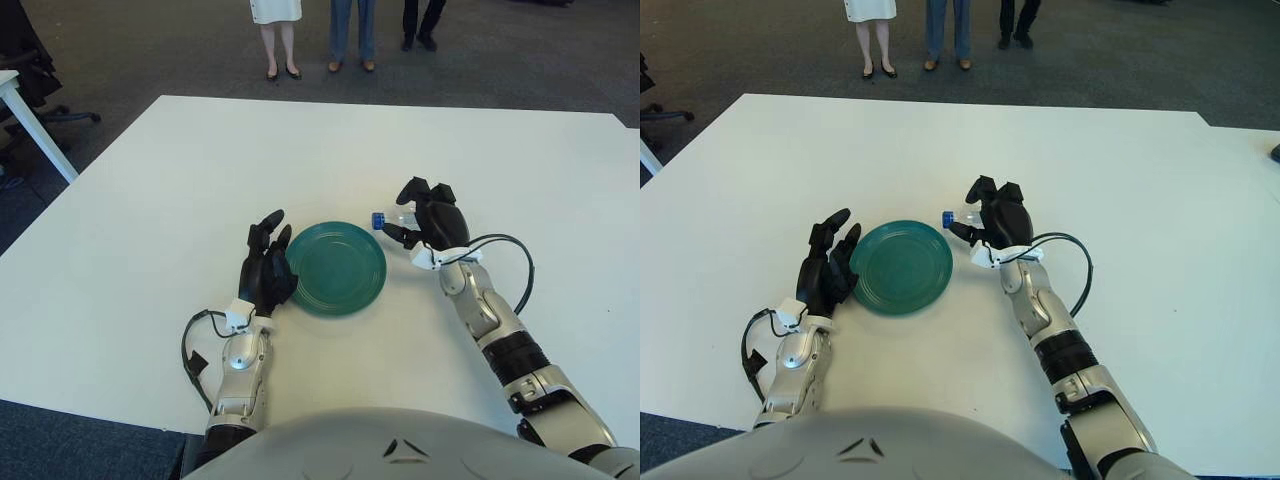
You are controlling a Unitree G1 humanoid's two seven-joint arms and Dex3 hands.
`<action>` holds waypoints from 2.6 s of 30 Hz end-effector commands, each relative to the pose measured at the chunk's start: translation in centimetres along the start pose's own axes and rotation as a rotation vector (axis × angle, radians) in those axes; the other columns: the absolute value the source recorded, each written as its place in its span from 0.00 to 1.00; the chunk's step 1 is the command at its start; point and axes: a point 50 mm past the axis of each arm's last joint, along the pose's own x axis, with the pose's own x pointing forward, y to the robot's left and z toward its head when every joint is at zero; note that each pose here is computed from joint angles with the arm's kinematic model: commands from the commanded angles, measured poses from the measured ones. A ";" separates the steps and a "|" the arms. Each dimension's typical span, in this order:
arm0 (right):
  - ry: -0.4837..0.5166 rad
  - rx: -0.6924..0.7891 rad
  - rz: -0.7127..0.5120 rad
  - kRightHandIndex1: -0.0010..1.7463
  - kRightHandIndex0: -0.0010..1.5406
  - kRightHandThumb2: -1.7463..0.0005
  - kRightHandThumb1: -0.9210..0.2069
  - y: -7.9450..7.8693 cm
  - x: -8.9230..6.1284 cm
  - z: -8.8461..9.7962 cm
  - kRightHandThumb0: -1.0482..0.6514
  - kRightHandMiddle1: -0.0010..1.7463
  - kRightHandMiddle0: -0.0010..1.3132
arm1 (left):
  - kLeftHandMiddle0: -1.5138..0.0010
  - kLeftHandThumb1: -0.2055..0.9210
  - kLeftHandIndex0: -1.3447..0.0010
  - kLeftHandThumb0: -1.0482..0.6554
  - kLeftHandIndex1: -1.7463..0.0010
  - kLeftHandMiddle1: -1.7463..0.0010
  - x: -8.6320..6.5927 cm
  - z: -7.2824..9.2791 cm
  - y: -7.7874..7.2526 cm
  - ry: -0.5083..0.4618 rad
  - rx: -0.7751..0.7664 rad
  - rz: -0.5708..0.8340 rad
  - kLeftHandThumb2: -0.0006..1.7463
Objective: Put the bottle into the plate.
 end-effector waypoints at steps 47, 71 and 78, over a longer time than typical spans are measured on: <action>-0.117 -0.555 0.466 0.03 0.16 0.63 0.00 -6.1 1.8 -4.3 0.00 0.35 0.00 | 0.65 1.00 0.95 0.09 0.48 0.99 -0.5 -0.4 0.4 0.007 0.011 0.013 0.53; -0.135 -0.495 0.493 0.41 0.12 0.60 0.00 -7.9 2.0 -4.4 0.00 0.65 0.00 | 0.63 1.00 0.93 0.10 0.48 0.99 -0.8 -0.3 0.5 -0.010 0.023 0.018 0.53; -0.121 -0.431 0.451 0.81 0.13 0.71 0.00 -8.3 1.9 -4.6 0.02 0.87 0.00 | 0.64 1.00 0.92 0.11 0.48 0.99 -0.8 -0.2 0.5 -0.011 0.014 0.019 0.53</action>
